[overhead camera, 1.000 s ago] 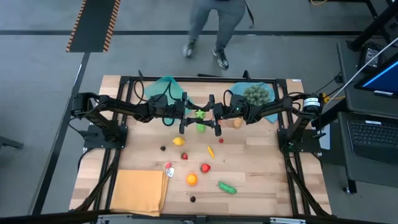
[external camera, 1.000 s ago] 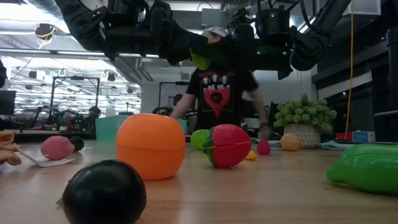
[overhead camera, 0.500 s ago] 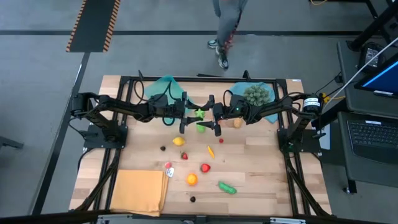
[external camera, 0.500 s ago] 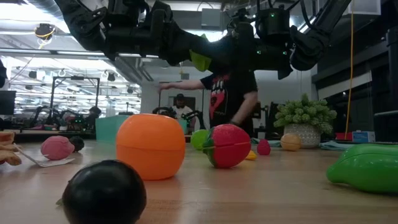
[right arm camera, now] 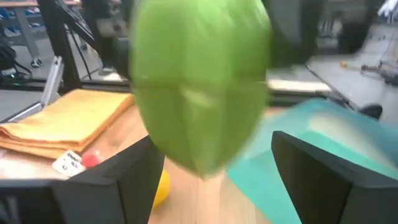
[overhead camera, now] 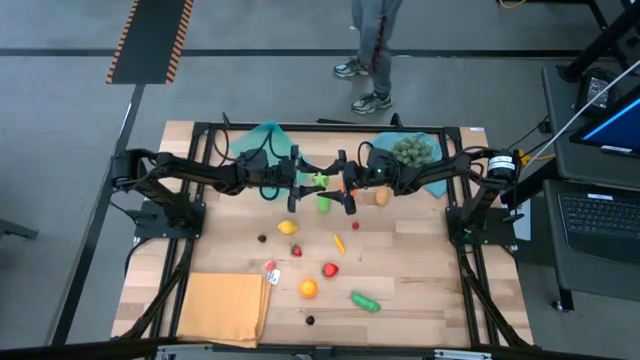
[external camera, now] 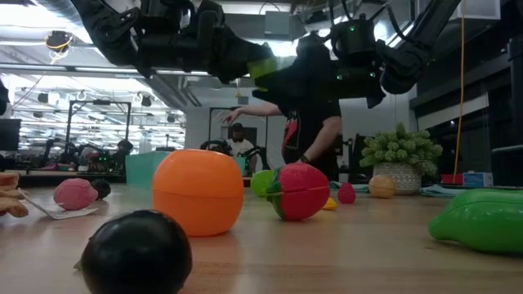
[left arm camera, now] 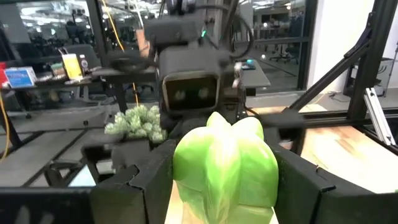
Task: Pick and placing Produce into tupperware
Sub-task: Put the green starfruit into the blue bin
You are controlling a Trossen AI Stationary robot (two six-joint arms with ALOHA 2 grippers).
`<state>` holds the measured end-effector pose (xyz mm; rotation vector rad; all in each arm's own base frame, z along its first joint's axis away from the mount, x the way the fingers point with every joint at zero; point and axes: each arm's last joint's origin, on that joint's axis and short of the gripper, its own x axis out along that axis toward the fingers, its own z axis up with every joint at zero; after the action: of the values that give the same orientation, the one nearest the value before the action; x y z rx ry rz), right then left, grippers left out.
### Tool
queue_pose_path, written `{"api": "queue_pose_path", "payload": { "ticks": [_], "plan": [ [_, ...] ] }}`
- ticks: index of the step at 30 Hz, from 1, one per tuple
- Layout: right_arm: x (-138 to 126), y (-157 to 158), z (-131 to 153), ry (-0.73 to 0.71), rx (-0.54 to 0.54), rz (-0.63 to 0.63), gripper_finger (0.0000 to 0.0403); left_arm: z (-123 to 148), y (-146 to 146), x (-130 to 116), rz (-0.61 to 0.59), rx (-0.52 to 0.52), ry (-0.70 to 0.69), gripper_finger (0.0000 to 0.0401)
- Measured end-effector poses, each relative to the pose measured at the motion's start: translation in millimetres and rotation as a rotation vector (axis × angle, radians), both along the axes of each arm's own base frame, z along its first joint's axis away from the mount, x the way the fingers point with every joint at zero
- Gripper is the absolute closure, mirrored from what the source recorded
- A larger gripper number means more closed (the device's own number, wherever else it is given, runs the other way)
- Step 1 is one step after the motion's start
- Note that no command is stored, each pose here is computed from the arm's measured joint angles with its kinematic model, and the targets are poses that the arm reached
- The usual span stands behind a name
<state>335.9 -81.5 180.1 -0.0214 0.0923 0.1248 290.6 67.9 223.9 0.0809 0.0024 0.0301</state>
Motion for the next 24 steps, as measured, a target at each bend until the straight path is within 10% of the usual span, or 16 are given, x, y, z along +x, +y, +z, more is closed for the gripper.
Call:
{"api": "queue_pose_path", "payload": {
  "ticks": [24],
  "plan": [
    [-4, -8, -14, 0.152, 0.03, -0.104, 0.0108, 11, 33, -40, 0.291, -0.027, 0.231, 0.0195]
  ]
}}
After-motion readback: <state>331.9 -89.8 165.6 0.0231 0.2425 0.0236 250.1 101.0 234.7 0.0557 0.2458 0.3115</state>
